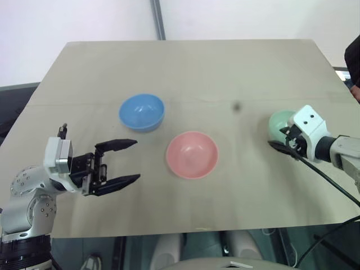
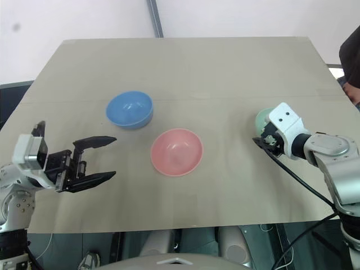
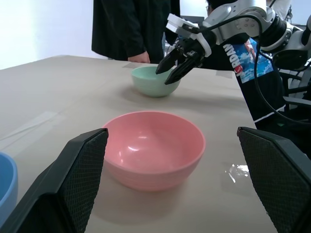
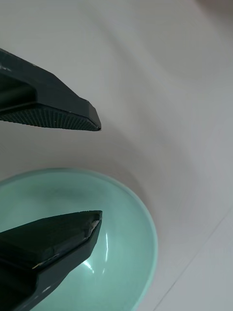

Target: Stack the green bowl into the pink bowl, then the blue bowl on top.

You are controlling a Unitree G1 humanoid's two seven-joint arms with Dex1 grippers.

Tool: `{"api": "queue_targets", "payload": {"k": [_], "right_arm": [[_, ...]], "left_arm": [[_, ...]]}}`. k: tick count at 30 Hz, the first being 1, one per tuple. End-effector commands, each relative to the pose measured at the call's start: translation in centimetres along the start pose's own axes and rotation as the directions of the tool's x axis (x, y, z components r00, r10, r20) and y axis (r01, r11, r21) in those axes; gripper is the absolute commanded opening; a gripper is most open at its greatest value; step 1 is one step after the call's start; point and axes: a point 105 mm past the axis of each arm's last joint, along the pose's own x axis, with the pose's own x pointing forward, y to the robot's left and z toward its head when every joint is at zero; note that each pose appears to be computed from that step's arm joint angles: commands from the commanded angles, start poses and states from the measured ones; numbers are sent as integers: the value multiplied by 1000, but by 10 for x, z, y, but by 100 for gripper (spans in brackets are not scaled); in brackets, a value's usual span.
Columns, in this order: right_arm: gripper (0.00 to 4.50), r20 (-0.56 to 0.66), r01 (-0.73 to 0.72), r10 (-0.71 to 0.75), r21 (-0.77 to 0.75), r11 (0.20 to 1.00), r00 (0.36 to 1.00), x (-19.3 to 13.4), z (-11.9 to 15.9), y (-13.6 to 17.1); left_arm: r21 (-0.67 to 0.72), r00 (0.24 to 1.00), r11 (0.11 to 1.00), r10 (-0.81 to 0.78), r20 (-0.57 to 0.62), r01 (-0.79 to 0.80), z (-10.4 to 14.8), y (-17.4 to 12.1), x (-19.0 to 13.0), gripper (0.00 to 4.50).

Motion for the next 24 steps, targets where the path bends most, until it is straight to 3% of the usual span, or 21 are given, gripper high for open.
{"api": "queue_targets", "payload": {"k": [1,2,4,9,12,13,14,16,19,24], "right_arm": [[286,-12,38,-38,-2,999,999,4,-4,-10],[286,-24,42,-41,0,999,999,7,-7,-11],[236,-39,42,-42,3,999,998,13,-15,-13],[5,-22,23,-24,-49,999,999,19,-14,-14],[5,27,-1,6,-175,985,1000,17,-1,-9],[5,104,-58,87,-255,965,991,14,15,5],[5,212,-152,233,-342,927,949,7,39,30],[5,303,-269,438,-467,842,847,-9,66,65],[5,281,-386,615,-572,724,737,-21,80,95],[5,224,-469,763,-674,571,606,-24,92,126]], "left_arm": [[27,1000,1000,-12,6,12,4,-1,-1,450],[29,1000,1000,-12,5,12,4,-1,-1,450],[34,1000,999,-6,4,6,4,-1,-3,450],[40,1000,999,7,0,-7,4,-1,-6,450],[38,1000,999,22,3,-22,4,-1,-9,450],[37,1000,999,28,4,-29,4,-1,-9,450],[34,999,999,32,2,-32,4,-2,-10,450],[30,999,999,36,-1,-36,4,-2,-10,450],[25,999,999,39,-8,-39,4,-3,-10,450],[24,998,998,56,-31,-56,3,-2,-11,450]]}}
